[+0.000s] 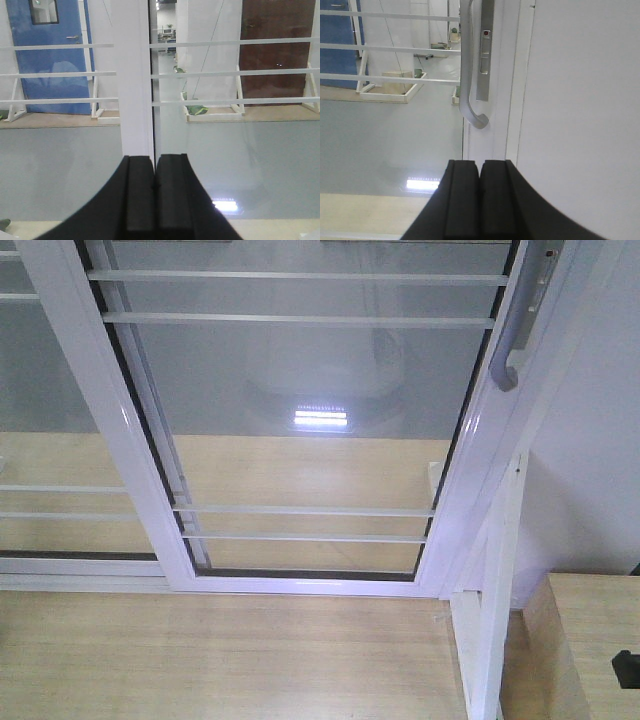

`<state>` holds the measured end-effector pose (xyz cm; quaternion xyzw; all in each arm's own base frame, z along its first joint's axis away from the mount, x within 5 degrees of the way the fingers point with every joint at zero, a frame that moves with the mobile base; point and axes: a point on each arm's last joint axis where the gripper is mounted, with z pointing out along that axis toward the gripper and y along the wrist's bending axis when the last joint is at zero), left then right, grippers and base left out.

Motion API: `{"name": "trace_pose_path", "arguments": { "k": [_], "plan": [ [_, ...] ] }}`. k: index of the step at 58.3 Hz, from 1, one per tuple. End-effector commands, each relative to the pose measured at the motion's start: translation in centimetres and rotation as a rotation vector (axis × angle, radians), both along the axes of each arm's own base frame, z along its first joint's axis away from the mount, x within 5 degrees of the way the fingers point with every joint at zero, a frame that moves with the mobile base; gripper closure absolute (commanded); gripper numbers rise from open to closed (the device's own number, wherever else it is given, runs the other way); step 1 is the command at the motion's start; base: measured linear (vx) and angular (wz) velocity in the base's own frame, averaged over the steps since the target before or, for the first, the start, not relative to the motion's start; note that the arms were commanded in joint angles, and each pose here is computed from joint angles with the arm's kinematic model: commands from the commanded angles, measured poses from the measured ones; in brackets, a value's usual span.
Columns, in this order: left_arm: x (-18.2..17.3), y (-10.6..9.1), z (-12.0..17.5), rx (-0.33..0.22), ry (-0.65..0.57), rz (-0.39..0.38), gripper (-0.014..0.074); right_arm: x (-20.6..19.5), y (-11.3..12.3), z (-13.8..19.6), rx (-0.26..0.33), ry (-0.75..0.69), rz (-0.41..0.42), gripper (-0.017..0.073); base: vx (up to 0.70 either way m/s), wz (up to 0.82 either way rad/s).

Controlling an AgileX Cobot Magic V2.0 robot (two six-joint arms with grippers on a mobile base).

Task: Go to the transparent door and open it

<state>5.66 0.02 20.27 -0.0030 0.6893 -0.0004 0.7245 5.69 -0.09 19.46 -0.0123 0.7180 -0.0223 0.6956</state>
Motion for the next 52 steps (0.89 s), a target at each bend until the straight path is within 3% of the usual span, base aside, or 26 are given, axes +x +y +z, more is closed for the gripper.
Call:
{"name": "trace_pose_path", "arguments": {
  "k": [1, 52],
  "plan": [
    [-0.03, -0.04, -0.21, -0.01, -0.064, -0.006, 0.0599, -0.03, -0.01, 0.35, -0.008, -0.08, -0.004, 0.0566, 0.17, 0.01],
    [0.42, -0.04, -0.49, -0.01, 0.005, -0.005, 0.0599, 0.28, 0.05, 0.14, -0.007, -0.042, 0.008, 0.0564, 0.06, -0.01]
  ]
}}
